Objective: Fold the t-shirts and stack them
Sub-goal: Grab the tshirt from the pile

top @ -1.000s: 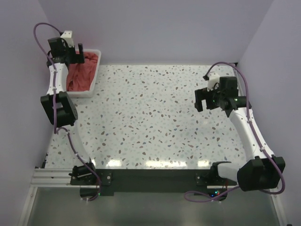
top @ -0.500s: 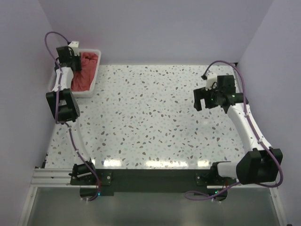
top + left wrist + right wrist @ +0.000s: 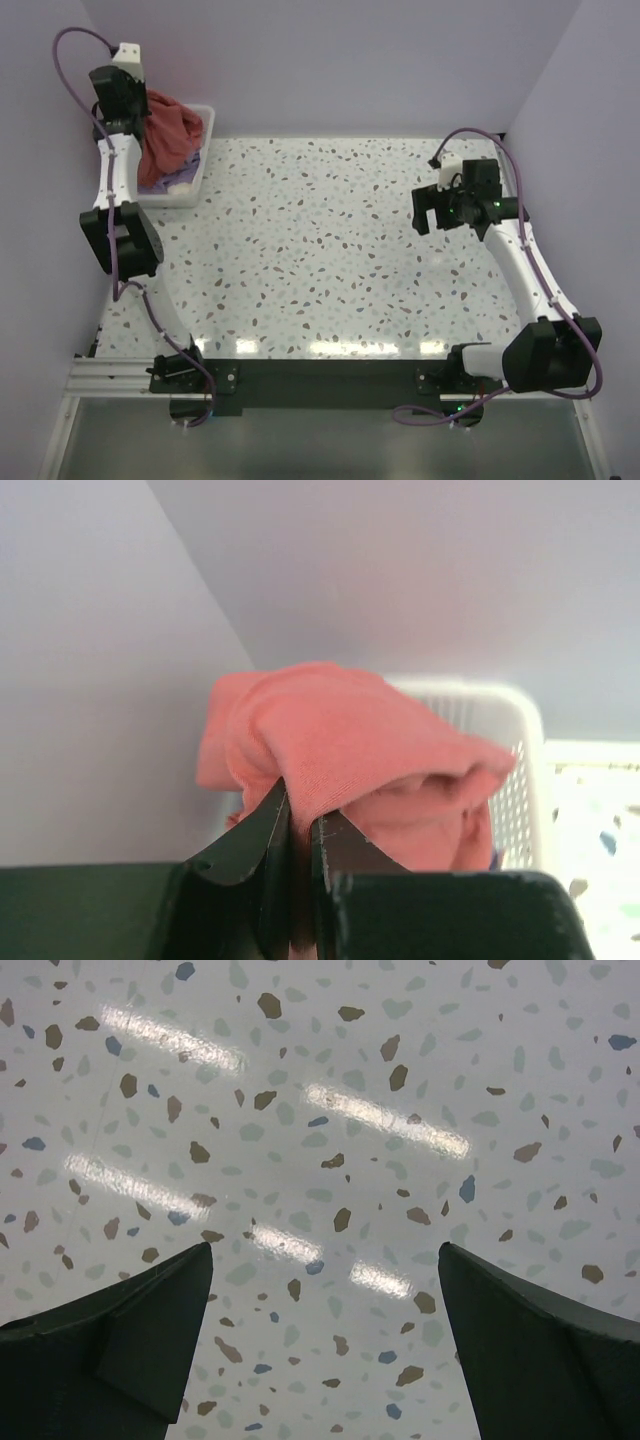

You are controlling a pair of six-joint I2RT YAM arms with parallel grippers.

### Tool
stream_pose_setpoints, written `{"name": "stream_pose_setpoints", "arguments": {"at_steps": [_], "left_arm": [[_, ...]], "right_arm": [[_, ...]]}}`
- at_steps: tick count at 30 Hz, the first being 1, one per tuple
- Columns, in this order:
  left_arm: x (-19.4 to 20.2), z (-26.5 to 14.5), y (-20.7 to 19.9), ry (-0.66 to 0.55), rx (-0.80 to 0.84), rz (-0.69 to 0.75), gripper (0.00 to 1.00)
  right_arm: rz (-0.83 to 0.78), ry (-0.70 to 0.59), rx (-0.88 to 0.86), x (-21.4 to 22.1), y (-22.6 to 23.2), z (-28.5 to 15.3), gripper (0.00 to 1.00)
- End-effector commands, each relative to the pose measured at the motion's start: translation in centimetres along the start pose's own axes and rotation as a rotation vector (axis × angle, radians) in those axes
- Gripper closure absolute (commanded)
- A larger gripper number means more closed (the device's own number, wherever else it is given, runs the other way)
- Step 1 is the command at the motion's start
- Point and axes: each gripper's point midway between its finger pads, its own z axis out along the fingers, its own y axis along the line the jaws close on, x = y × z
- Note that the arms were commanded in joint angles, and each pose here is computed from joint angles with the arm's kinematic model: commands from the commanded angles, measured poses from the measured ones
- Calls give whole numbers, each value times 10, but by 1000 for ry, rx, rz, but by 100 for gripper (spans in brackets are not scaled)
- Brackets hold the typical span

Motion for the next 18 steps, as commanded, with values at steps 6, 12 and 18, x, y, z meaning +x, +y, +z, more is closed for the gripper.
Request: {"name": "stream_pose_setpoints", "arguments": {"at_steps": [6, 12, 18], "left_arm": [[-206, -120, 43, -547, -111, 30, 100], [-266, -176, 6, -713, 114, -34, 100], [-330, -265, -64, -912, 389, -72, 100]], "right_arm": [[-25, -93, -2, -17, 5, -21, 1], [-24, -103, 6, -14, 5, -24, 2], [-26, -113, 8, -17, 5, -26, 1]]}}
